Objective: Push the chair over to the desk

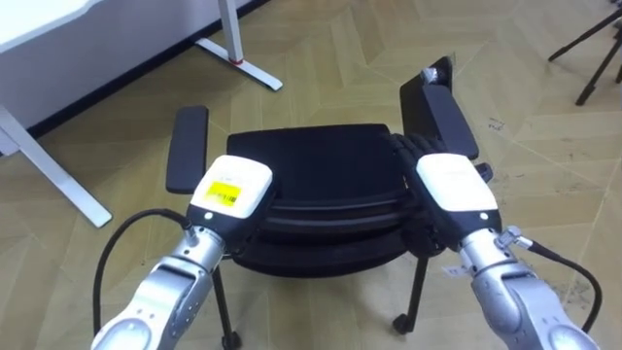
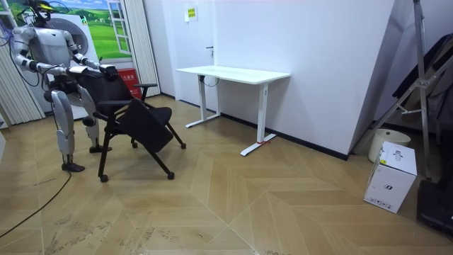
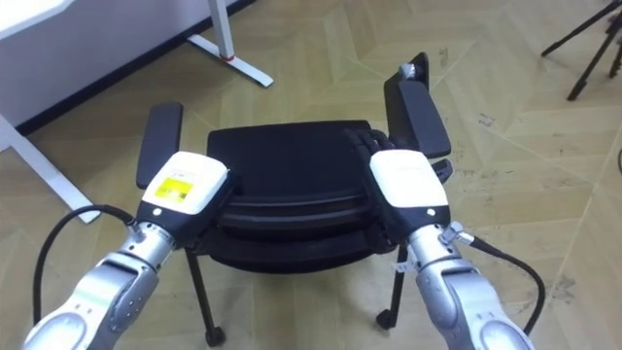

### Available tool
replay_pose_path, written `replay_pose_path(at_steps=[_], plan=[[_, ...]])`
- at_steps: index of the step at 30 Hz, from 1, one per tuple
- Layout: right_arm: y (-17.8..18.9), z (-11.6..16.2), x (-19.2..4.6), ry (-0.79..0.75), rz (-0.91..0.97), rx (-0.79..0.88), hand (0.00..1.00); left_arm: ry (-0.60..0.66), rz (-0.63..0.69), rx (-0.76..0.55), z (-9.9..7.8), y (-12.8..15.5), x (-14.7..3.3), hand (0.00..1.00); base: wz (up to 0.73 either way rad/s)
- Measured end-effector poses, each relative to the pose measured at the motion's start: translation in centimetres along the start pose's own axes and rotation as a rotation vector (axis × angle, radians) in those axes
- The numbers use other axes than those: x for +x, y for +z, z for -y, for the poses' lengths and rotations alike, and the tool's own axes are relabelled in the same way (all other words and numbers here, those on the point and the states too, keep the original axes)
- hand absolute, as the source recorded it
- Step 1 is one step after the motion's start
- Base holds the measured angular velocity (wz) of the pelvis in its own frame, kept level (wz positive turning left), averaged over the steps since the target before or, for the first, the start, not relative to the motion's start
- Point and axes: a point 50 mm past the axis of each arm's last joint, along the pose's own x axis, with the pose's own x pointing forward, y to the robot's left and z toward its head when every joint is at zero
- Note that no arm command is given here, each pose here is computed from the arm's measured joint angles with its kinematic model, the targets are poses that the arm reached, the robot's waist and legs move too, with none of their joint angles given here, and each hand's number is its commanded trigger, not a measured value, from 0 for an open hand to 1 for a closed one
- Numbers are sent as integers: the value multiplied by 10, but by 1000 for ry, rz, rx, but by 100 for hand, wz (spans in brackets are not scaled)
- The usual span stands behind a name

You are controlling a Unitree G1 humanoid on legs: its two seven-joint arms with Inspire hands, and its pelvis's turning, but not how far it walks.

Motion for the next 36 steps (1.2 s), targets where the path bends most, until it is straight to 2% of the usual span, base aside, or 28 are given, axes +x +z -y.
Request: replay_pose_path(at_steps=[10, 15, 16, 17, 36], plan=[[1, -2, 0, 37, 14, -47, 0, 4, 17, -3, 2, 1, 3, 100, 4], [2, -5, 1, 55, 25, -130, 0, 4, 26, 0, 2, 0, 6, 100, 5], [1, -5, 1, 56, 24, -141, 24, 4, 26, 0, 1, 0, 6, 100, 3], [1, -6, 1, 59, 26, -153, 100, 3, 26, -1, 2, 0, 6, 100, 0], [-3, -9, 1, 51, 11, -170, 100, 8, 46, -8, 4, 2, 5, 100, 1]])
